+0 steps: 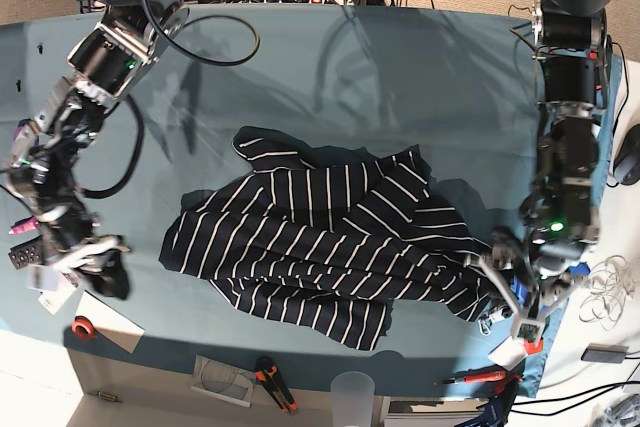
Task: Layout the t-shirt on the table in an organized manner, then fold the t-shirt properly
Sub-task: 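Lift and shake the shirt with both grippers, then lay it flat, then grasp the shirt with both grippers at opposite sides of the collar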
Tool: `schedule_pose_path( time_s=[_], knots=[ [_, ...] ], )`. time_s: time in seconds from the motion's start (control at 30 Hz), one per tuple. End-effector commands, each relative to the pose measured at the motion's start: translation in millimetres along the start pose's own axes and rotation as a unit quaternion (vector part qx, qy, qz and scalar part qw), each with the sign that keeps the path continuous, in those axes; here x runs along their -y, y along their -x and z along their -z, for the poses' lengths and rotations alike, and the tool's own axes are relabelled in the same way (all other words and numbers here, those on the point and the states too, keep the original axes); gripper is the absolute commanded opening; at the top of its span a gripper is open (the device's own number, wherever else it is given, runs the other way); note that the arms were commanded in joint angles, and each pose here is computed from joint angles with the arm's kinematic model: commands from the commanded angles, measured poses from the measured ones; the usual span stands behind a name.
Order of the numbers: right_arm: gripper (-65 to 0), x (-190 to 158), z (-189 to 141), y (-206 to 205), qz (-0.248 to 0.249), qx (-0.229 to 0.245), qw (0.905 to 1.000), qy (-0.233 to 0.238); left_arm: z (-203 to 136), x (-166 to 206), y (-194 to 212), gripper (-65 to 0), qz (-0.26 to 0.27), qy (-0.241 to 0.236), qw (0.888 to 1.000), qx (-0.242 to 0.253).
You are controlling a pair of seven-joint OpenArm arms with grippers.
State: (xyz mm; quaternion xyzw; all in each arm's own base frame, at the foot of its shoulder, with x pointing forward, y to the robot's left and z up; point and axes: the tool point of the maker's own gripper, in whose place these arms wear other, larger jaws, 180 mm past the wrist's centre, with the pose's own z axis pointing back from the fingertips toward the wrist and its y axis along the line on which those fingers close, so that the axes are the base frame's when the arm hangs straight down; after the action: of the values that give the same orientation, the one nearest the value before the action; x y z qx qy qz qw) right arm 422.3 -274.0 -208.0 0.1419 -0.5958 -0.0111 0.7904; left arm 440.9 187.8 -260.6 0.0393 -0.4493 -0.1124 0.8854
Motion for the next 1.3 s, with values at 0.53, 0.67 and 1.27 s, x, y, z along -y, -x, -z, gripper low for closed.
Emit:
schedule_pose_path(
  time_s=[0.53, 0.67, 1.27],
  knots=[
    [-43.7, -136, 24, 76, -0.119, -0.194, 0.9489, -0.219, -79, 93, 73, -36.3, 0.023, 0.189, 0.981, 0.029],
    [-43.8, -128, 32, 89, -0.134, -0.217, 0.9513, -0.173, -79, 113, 77, -36.4, -0.01, 0.202, 0.978, 0.051],
    [-43.8, -58, -8, 126, -0.026, -0.233, 0.9684, -0.086, -11, 172, 100, -36.4, 0.121, 0.131, 0.984, 0.009]
  ],
)
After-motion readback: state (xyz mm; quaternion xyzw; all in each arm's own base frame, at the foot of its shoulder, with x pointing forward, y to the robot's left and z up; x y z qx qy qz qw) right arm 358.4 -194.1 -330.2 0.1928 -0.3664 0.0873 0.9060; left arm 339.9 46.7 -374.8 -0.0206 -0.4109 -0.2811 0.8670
